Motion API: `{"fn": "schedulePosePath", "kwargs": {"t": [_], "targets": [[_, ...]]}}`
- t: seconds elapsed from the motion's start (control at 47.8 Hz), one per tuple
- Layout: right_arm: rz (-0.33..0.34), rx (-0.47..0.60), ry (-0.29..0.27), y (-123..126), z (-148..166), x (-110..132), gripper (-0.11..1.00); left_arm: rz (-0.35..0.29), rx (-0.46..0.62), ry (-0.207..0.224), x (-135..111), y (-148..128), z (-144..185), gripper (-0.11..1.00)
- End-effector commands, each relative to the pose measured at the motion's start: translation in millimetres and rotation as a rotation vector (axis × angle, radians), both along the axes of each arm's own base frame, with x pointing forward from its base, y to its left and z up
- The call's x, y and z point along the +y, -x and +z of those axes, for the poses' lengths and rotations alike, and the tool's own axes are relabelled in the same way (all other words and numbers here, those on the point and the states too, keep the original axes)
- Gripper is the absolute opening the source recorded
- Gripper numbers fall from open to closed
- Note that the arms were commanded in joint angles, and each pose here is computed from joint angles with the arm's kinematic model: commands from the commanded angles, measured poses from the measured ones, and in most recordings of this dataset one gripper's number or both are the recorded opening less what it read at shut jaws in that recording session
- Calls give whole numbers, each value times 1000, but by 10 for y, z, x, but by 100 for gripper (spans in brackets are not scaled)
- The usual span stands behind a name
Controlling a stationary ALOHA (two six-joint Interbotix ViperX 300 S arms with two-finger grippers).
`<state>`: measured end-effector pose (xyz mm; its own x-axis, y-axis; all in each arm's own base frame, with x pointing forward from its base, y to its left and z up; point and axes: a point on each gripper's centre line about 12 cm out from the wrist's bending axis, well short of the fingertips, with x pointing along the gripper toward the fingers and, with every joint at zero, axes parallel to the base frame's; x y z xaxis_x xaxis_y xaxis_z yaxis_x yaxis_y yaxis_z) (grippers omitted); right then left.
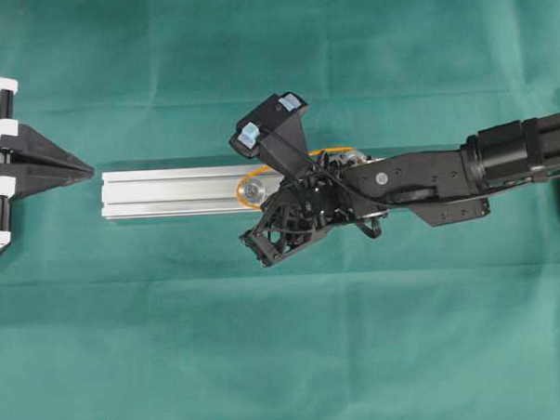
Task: Hook the rubber onto the shaft.
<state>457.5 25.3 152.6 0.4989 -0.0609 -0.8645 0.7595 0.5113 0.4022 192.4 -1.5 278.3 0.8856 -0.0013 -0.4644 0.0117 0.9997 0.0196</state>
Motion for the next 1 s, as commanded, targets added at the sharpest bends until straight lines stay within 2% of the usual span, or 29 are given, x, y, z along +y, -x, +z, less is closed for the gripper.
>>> {"fn": "schedulePosePath", "kwargs": {"t": [0.0, 0.356, 0.984], "targets": [[4, -49, -2, 10, 221, 5, 7, -2, -31, -1, -3, -36, 122, 0], [-2, -26, -4, 107, 164, -2, 7, -2, -29, -3, -2, -35, 116, 0], [8, -31, 4, 104, 173, -4, 7, -3, -31, -4, -2, -36, 122, 0]]}}
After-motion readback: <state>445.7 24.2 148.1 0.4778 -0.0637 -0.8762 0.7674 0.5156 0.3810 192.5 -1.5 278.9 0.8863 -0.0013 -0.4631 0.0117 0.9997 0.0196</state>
